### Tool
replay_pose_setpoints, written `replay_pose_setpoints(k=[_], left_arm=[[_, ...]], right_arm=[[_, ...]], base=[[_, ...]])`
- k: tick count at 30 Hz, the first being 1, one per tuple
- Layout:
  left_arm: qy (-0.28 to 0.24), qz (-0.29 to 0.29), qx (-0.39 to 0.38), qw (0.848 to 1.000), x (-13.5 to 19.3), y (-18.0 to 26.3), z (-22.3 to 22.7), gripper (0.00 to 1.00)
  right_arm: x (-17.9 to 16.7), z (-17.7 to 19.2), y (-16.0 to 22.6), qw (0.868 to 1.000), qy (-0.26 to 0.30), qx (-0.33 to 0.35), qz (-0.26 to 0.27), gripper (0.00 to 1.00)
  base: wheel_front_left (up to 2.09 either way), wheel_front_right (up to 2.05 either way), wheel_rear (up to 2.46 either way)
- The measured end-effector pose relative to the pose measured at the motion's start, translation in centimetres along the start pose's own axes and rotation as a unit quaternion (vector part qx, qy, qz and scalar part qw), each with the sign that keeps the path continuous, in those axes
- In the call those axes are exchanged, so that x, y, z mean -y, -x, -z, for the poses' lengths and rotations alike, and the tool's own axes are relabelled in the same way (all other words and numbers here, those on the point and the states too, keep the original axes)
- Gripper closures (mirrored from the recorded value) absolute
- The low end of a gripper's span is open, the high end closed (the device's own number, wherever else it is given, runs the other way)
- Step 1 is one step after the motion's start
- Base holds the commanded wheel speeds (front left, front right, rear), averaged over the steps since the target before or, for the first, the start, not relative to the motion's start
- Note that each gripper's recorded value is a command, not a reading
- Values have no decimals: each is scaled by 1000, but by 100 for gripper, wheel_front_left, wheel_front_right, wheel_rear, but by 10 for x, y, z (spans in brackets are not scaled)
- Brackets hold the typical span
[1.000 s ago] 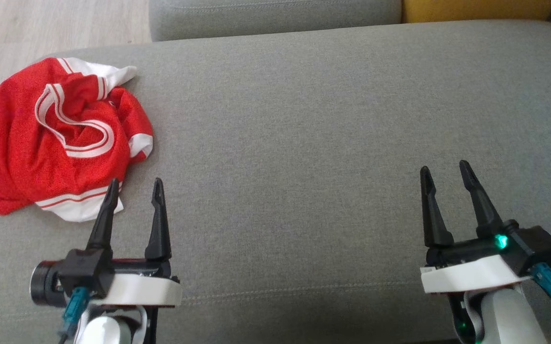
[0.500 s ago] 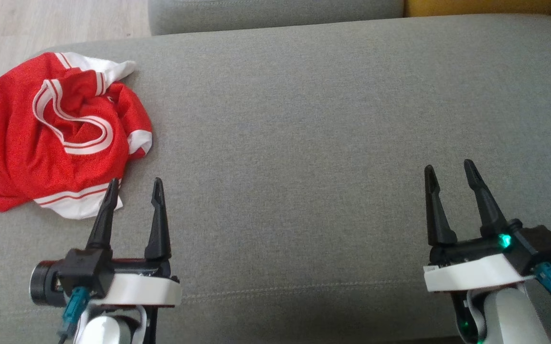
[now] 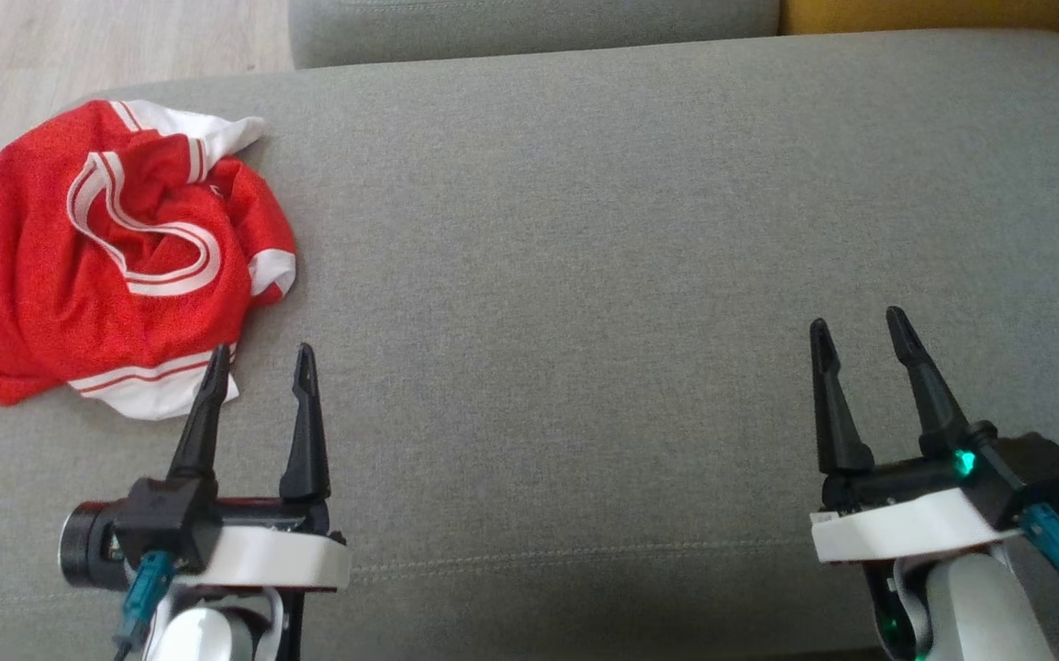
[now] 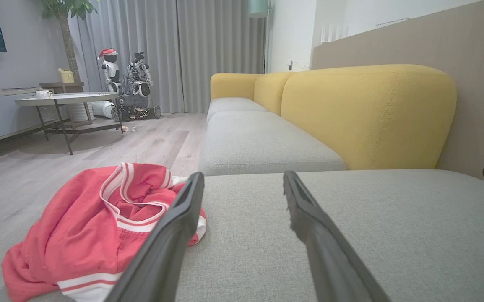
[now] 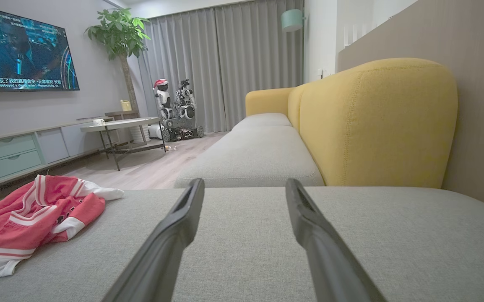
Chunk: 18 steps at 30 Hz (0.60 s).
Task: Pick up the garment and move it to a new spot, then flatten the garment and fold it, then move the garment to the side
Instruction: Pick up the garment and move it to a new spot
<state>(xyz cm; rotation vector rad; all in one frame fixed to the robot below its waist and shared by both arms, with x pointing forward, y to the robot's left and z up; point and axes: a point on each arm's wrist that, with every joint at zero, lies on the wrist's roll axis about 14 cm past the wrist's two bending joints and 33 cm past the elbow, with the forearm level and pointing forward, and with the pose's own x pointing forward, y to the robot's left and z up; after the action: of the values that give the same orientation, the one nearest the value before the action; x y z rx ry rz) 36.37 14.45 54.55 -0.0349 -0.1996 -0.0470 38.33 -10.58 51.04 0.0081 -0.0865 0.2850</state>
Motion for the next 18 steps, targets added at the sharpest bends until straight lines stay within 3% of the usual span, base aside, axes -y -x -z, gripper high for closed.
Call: replay_pose_setpoints(k=[8, 18], left_arm=[[-3, -9, -1, 1000, -5, 7, -1, 0], [-10, -66, 14, 998, -36, 13, -14, 0]], right_arm=[[-16, 1, -8, 1000, 11, 0, -28, 0], [-51, 11, -26, 996, 9, -9, -85, 0]], base=[[0, 0, 0], [0, 0, 0]])
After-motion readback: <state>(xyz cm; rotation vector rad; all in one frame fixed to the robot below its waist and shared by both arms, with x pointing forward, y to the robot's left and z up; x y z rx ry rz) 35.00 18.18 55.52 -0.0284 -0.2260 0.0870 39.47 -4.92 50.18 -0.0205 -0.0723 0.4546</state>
